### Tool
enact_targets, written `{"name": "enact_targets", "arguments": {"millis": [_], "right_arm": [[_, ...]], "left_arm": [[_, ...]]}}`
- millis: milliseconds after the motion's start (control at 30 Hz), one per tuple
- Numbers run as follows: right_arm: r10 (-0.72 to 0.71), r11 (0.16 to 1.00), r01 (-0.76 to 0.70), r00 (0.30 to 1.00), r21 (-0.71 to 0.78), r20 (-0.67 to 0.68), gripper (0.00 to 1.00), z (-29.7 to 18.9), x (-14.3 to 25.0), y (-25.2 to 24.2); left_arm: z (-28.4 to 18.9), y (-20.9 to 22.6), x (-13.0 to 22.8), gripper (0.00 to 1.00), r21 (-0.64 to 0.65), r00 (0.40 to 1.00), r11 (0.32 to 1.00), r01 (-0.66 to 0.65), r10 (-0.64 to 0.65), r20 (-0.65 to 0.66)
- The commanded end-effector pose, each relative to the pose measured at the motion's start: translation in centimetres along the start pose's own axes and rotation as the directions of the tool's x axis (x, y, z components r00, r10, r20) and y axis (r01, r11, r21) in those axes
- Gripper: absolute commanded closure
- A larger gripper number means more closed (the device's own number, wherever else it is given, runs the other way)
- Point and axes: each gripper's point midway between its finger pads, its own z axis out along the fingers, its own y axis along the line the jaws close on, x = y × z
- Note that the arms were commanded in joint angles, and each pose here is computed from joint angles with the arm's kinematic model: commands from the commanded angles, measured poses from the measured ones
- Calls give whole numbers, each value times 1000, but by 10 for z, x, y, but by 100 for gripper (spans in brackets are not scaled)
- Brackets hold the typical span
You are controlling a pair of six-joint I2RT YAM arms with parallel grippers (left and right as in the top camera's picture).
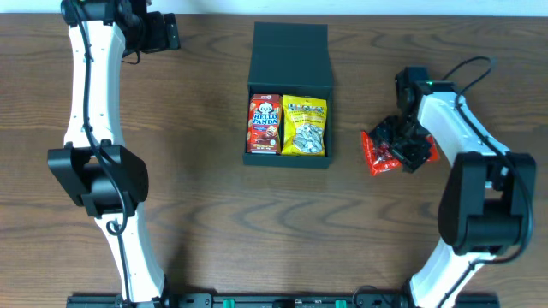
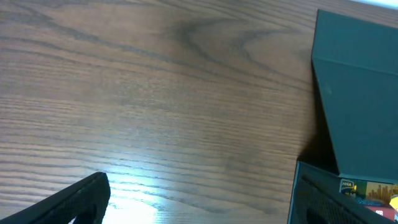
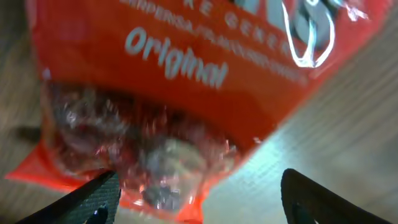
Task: Pack container
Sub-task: 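Grasp the red Hacks Original bag with the right gripper, then lift the red Hacks bag and carry it into the black box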
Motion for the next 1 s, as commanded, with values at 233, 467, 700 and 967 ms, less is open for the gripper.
{"name": "enact_targets", "arguments": {"millis": [233,467,700,967], "right_arm": [[148,987,-143,987,-70,65,42,11,-24,17],[151,987,-146,985,-59,84,89,11,-28,13],[31,998,-25,995,-59,98,99,7,-31,17],[-447,878,474,862,-70,238,99,-55,-44,65]], "left_arm": [[6,2,4,5,-2,1000,1000,-14,14,-17],[6,2,2,5,-2,1000,1000,-15,15,-11],[6,2,0,4,-2,1000,1000,-16,16,-3],[6,2,-3,5,-1,1000,1000,-18,18,11]]}}
